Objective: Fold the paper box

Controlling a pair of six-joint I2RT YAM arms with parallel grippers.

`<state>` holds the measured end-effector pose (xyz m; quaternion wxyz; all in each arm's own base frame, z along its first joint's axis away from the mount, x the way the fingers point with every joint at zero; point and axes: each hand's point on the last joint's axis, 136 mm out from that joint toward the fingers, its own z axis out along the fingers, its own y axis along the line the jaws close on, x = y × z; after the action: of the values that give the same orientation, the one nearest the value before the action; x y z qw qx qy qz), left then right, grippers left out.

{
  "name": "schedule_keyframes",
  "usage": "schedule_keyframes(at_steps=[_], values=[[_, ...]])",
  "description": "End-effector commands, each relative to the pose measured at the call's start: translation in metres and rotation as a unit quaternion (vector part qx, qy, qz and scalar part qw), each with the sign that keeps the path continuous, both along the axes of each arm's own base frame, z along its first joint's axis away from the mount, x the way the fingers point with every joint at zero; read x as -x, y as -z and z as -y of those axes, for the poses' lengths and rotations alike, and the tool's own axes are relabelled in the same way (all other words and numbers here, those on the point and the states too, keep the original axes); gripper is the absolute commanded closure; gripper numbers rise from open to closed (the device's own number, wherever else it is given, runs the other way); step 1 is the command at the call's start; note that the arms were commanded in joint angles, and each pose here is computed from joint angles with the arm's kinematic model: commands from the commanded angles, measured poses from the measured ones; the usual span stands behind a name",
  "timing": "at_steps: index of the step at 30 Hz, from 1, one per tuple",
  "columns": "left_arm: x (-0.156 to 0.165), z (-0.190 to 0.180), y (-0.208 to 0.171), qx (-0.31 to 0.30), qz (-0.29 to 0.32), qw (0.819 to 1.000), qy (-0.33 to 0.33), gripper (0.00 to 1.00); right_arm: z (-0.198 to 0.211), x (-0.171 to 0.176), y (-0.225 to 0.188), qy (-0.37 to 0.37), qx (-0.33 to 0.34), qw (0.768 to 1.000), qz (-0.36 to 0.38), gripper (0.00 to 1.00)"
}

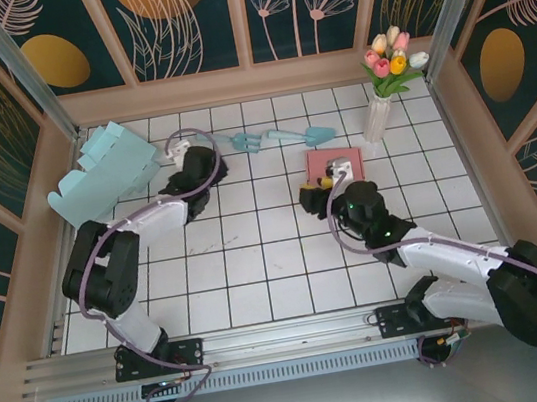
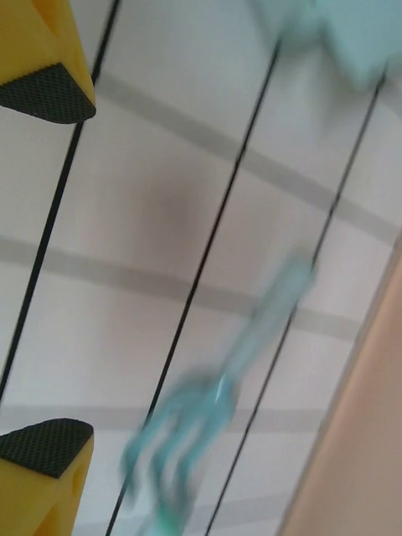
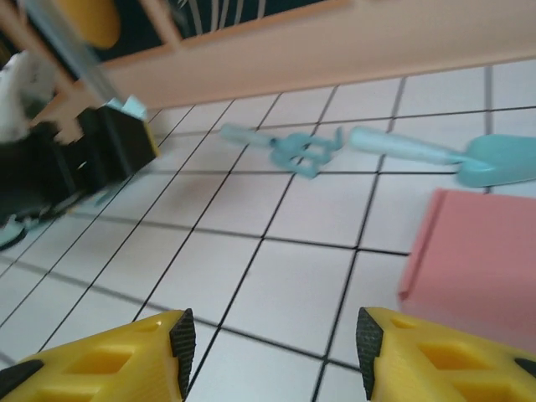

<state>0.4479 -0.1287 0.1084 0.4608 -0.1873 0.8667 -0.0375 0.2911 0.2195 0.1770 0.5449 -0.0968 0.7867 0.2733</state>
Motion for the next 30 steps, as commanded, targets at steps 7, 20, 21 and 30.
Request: schedule_keyframes(at_steps=[7,20,21,30], values=[[-0.021,-0.097,0.031,-0.163,-0.079,0.979,-0.093,0.05,-0.054,0.015,0.001,-0.097,0.035,0.994,0.037,0.44],[-0.054,-0.152,0.053,-0.103,-0.15,0.976,-0.117,0.06,-0.084,0.025,0.013,-0.14,0.053,0.988,0.026,0.44],[-0.055,-0.147,0.054,-0.095,-0.147,0.979,-0.103,0.06,-0.085,0.025,0.014,-0.141,0.054,0.988,0.024,0.44],[-0.058,-0.127,0.068,-0.072,-0.167,0.982,-0.045,0.1,-0.087,0.028,0.017,-0.147,0.057,0.987,0.018,0.44]])
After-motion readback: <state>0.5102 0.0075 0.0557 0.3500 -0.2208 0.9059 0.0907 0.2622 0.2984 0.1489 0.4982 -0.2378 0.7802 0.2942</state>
